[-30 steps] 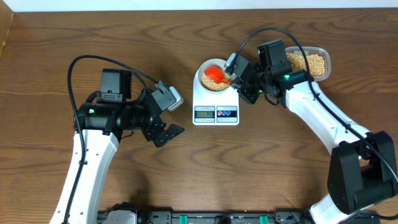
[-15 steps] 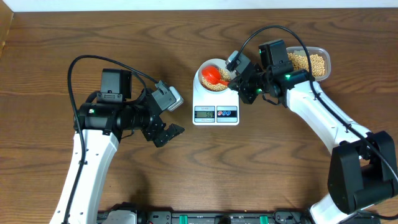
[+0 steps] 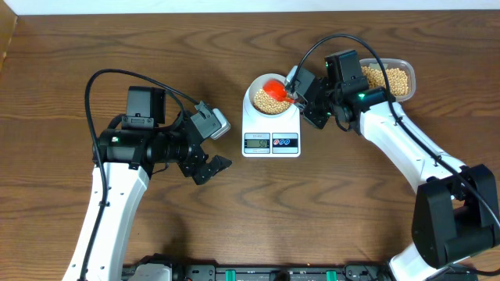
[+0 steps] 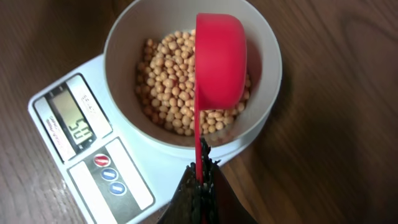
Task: Scoop item into bowl and weigh 50g on scale
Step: 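Hold the red scoop inside the bowl with the right gripper, then lift the red scoop out of the bowl and carry it right to the tub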
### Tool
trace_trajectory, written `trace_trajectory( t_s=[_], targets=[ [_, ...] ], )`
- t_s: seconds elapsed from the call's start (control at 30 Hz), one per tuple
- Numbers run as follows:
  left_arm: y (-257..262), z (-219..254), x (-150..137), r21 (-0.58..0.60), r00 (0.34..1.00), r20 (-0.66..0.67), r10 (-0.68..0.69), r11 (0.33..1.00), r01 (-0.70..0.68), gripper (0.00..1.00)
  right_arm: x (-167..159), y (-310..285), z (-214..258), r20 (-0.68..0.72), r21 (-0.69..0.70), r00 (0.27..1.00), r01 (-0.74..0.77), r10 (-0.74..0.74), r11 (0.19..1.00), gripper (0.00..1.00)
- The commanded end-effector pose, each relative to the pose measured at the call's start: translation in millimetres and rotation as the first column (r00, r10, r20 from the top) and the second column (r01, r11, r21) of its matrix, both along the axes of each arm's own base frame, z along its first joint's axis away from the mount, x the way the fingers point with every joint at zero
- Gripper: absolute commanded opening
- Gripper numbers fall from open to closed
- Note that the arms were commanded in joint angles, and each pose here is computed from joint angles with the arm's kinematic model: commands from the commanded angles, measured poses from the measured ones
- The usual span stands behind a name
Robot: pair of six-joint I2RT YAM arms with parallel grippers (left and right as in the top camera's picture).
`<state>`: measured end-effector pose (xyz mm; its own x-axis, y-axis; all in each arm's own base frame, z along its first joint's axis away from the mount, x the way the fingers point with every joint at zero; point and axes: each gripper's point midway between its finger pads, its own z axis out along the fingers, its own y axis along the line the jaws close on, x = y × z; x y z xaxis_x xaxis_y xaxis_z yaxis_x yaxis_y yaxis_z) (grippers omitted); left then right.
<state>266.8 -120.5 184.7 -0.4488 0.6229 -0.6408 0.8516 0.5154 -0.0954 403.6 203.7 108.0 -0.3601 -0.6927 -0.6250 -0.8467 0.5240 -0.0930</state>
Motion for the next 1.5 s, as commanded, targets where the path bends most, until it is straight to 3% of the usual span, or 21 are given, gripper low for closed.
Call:
trace_trajectory(
  t_s=[0.0, 0.57, 1.1, 1.27, 1.47],
  targets=[
    [0.1, 10.6, 3.0, -0.003, 0.999, 0.039, -0.01, 1.0, 0.011, 0.98, -5.9, 5.2, -2.0, -0.002, -0.007, 0.999, -0.044, 0.044, 0.999, 0.01],
    [0.1, 10.6, 3.0, -0.003, 0.999, 0.039, -0.01, 1.0, 0.011, 0.99, -26.6, 31.1, 15.6, -0.205, 0.27, 0.978, 0.024, 0.033, 0.963, 0.01],
    [0.1, 10.7, 3.0, -0.003, 0.999, 0.039, -0.01, 1.0, 0.011, 0.99, -20.9, 26.0, 18.2, -0.212, 0.287, 0.977, 0.055, 0.007, 0.956, 0.01],
    [0.1, 10.7, 3.0, -0.003, 0.999, 0.039, -0.01, 1.0, 0.011, 0.99, -8.7, 14.5, 22.0, -0.245, 0.316, 0.967, 0.148, -0.071, 0.937, 0.01],
    [0.1, 10.6, 3.0, -0.003, 0.999, 0.039, -0.01, 1.0, 0.011, 0.99, -7.8, 6.6, 31.1, -0.268, 0.387, 0.963, 0.145, -0.039, 0.91, 0.01]
  ],
)
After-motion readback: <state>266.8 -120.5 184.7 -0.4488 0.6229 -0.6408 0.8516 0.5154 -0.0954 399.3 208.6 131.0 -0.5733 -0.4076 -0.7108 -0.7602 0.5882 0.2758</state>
